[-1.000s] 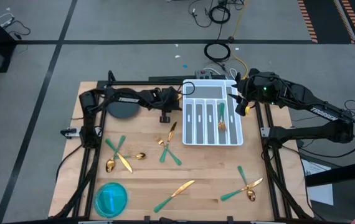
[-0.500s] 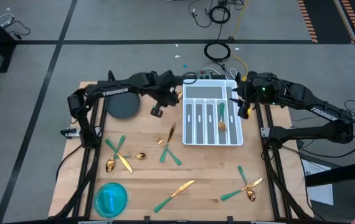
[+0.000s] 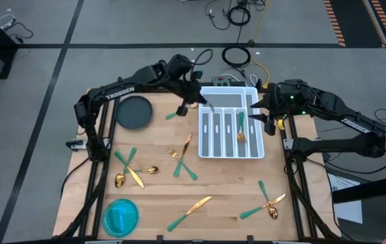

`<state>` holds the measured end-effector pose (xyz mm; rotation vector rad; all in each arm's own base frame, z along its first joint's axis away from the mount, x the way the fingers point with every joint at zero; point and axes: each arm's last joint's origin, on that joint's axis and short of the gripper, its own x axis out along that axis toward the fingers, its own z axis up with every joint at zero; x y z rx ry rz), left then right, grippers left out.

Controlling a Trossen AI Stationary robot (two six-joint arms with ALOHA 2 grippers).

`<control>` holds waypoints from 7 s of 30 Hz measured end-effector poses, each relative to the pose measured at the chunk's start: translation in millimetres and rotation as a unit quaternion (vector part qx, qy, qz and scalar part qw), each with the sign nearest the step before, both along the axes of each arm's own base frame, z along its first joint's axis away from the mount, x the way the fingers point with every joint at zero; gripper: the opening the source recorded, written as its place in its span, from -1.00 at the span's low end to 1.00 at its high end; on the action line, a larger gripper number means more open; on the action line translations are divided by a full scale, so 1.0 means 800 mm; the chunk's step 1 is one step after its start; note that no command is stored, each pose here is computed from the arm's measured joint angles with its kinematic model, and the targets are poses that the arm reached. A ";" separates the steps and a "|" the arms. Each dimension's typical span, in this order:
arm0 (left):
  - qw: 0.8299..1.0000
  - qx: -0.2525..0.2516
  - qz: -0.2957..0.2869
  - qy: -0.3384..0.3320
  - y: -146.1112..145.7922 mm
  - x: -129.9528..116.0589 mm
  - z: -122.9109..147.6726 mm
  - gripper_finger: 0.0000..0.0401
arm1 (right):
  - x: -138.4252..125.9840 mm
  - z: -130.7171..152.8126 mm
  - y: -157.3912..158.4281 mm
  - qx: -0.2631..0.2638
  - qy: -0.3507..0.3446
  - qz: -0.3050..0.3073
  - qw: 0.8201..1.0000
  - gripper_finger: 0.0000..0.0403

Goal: Sort silverware
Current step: Put the top green fork into the silverware tray

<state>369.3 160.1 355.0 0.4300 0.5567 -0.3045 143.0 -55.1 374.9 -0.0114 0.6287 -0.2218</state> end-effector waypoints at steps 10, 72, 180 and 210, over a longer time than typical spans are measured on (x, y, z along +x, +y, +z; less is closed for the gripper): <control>0.986 0.138 -0.073 0.052 -0.007 0.066 -0.034 -0.98 | -0.035 0.010 0.012 -0.013 -0.022 -0.030 0.999 -0.13; 0.767 -0.564 0.034 -0.304 -0.051 0.212 -0.012 -0.98 | -0.100 0.044 0.033 -0.048 -0.207 -0.126 0.969 0.08; 0.837 -0.528 0.026 -0.143 0.229 -0.106 0.146 -0.39 | 0.178 -0.257 0.086 -0.317 0.495 0.734 0.340 -1.00; 0.832 -0.520 0.063 -0.184 0.250 -0.131 0.149 -0.39 | 0.173 -0.270 0.038 -0.226 0.522 0.726 0.386 -1.00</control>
